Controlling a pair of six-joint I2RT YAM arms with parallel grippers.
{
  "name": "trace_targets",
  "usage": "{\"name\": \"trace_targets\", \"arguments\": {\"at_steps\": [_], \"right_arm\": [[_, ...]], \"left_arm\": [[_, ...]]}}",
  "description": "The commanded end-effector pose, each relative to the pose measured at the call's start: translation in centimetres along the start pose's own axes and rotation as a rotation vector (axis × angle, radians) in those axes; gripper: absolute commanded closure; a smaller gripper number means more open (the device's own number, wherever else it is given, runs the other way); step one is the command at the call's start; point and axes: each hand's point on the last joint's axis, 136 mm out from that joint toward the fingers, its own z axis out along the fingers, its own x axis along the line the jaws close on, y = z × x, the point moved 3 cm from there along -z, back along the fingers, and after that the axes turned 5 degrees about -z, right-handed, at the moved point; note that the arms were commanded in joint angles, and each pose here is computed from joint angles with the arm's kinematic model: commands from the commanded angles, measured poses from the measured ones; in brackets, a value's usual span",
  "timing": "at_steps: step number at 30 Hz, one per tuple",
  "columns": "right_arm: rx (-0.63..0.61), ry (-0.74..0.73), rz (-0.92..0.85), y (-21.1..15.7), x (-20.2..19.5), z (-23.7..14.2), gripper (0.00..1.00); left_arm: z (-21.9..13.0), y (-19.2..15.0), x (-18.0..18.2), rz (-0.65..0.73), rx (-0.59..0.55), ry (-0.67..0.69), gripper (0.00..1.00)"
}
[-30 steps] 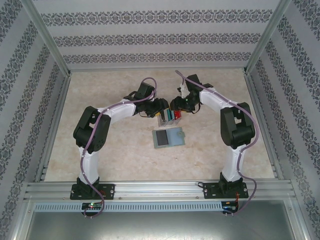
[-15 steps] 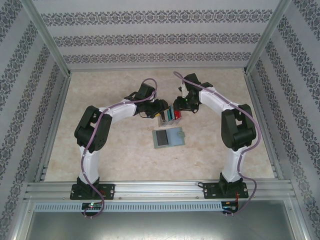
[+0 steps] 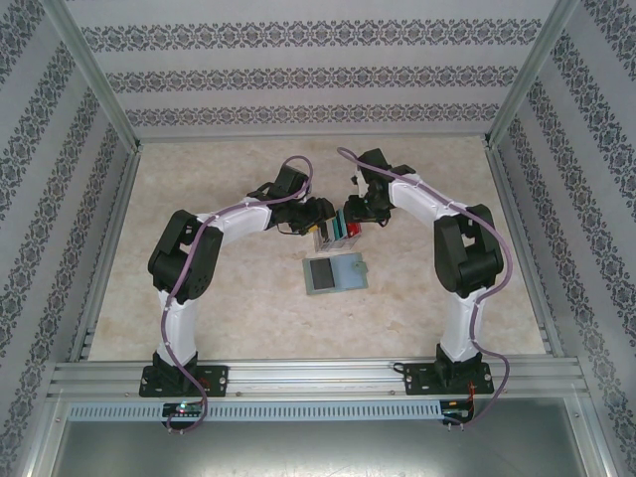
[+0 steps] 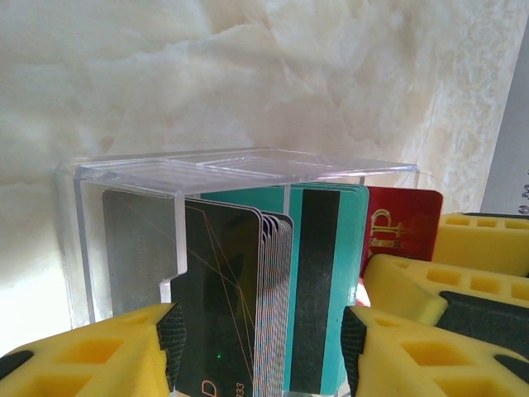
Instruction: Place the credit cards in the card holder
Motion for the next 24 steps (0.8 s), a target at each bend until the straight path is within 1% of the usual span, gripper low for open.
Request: {"name": "trace_targets", "arguments": {"at_steps": [1, 3, 7, 13, 15, 19, 24], "right_arm": [[-0.047, -0.104, -0.012, 0.6, -1.3, -2.8, 0.57], [-0.051, -0.104, -0.015, 0.6, -1.3, -3.0, 0.63], [-0.029, -0.093, -0.024, 0.4, -1.1, -2.5, 0.63], [-0.041, -0.11, -0.037, 0.5, -1.0, -2.9, 0.65], [-0.046, -0.101, -0.042, 0.6, -0.8, -2.9, 0.72], [-0.041, -0.128, -0.064, 0.7, -0.7, -3.0, 0.71], [-0.049, -0.191, -0.077, 1.0, -1.2, -3.6, 0.67]], "left_arm": [[0.7, -0.4, 2.8, -0.032, 0.021, 0.085, 0.44], [0.8, -0.4, 2.7, -0.033, 0.021, 0.083, 0.44], [0.8, -0.4, 2.6, -0.035, 0.02, 0.074, 0.44], [0.8, -0.4, 2.5, -0.039, 0.023, 0.064, 0.44], [0.9, -0.4, 2.5, -0.038, 0.024, 0.063, 0.44], [0.9, -0.5, 2.4, -0.042, 0.025, 0.052, 0.44], [0.9, -0.4, 2.3, -0.042, 0.025, 0.049, 0.44]]}}
